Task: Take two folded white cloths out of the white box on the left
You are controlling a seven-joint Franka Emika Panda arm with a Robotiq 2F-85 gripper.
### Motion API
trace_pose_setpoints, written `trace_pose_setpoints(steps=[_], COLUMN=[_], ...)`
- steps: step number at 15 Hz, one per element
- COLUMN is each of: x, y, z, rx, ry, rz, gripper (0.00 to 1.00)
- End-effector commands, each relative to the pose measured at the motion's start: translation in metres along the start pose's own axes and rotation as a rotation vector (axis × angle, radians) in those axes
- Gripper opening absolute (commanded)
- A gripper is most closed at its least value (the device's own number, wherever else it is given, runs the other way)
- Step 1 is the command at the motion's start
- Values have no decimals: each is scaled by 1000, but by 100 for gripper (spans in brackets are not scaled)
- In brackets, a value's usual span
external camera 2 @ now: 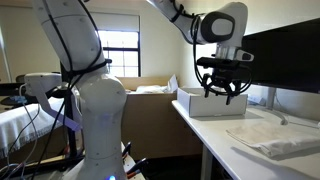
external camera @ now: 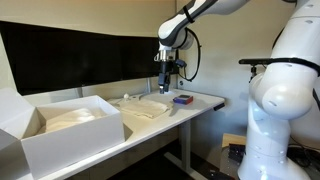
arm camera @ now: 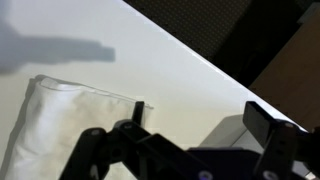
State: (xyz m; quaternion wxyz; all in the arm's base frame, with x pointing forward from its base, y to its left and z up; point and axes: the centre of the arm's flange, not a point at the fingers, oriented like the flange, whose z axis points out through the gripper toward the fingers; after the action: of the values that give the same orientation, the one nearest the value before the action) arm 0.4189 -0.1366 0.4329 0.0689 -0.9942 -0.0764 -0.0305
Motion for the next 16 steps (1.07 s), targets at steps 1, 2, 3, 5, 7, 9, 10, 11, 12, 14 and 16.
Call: trace_pose_setpoints(steps=[1,2,3,5,7,9,10,11,12,14,16], x=[0,2,6,16,28,42,48,54,61,72,91], y=[0,-2,-5,-16,-31,-50,-59,-68,-76,-86,-102], z=[0,0,-1,-2,-6,-9,-9,-10,-11,-10,-7], rx=[0,-4,-5,-2,-11,-14,-16,-18,-27,-39,-29], ry=[0,5,3,10,16,21,26,28,30,32,26], rz=[0,4,6,3,-8,-17,-14,-7,7,49,58], gripper=[100,100,100,100,100,100,100,100,100,100,100])
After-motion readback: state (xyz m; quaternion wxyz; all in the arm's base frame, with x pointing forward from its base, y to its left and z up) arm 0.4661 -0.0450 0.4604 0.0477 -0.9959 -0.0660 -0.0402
